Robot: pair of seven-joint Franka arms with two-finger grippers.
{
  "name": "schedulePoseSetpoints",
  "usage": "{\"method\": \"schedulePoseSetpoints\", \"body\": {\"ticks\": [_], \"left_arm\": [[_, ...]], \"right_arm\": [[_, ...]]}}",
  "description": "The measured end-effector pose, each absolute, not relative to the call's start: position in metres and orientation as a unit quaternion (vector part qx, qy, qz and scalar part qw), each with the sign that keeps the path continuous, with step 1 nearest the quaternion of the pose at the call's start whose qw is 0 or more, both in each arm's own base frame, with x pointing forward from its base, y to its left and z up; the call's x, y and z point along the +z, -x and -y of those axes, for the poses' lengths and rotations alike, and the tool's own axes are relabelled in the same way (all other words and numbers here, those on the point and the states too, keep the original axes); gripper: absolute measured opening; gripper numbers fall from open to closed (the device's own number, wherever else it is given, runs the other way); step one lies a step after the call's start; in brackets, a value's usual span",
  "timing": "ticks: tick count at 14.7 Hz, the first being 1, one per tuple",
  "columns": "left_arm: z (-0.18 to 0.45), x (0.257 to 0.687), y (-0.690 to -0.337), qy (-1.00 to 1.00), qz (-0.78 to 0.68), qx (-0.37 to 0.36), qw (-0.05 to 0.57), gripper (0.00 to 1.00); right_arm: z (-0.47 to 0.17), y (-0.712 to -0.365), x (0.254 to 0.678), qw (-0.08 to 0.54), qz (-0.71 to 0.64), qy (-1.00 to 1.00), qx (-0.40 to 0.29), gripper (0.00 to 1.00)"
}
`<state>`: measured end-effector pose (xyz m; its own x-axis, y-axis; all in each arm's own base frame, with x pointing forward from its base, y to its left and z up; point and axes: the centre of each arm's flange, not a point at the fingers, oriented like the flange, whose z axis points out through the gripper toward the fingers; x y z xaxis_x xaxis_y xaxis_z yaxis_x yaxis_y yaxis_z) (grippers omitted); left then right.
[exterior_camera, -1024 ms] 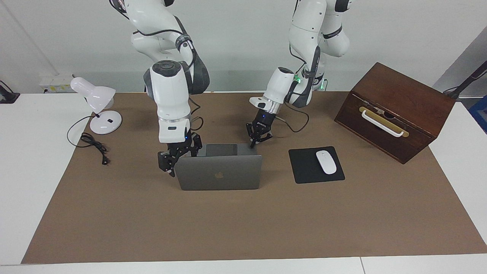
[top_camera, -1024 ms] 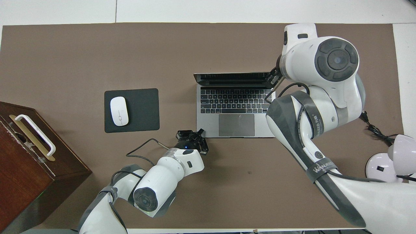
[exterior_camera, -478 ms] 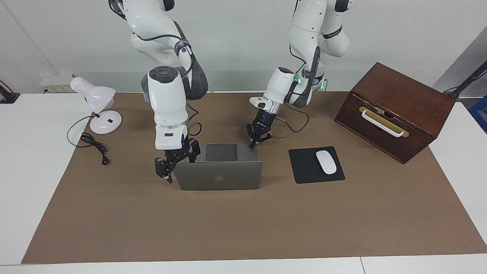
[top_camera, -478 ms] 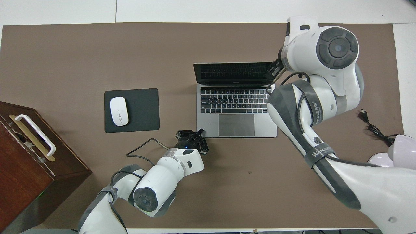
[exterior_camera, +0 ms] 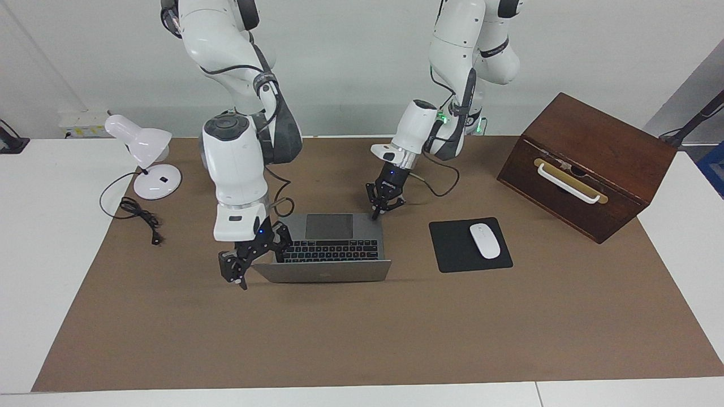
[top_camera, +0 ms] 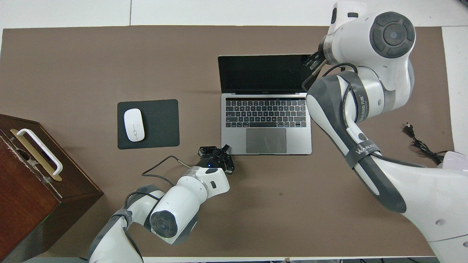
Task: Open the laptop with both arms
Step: 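Push the lid farther from the robot with the right gripper until upright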
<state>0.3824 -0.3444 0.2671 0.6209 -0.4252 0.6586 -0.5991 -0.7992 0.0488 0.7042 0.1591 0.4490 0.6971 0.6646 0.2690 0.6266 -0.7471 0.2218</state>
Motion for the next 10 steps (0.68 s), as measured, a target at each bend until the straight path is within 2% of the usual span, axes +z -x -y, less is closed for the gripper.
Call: {"method": "schedulePoseSetpoints", "body": {"ticks": [5, 10], "left_arm": [[0.344, 0.267, -0.382, -0.89, 0.288, 0.327, 0.133, 0.01], [0.344, 0.267, -0.382, -0.89, 0.288, 0.327, 0.133, 0.01]], "right_arm": [[-0.162, -0.72, 0.44, 0.051, -0.348, -0.92, 0.173, 1.0], [-0.163, -0.718, 0.441, 0.03, -0.338, -0.929, 0.15, 1.0]]}}
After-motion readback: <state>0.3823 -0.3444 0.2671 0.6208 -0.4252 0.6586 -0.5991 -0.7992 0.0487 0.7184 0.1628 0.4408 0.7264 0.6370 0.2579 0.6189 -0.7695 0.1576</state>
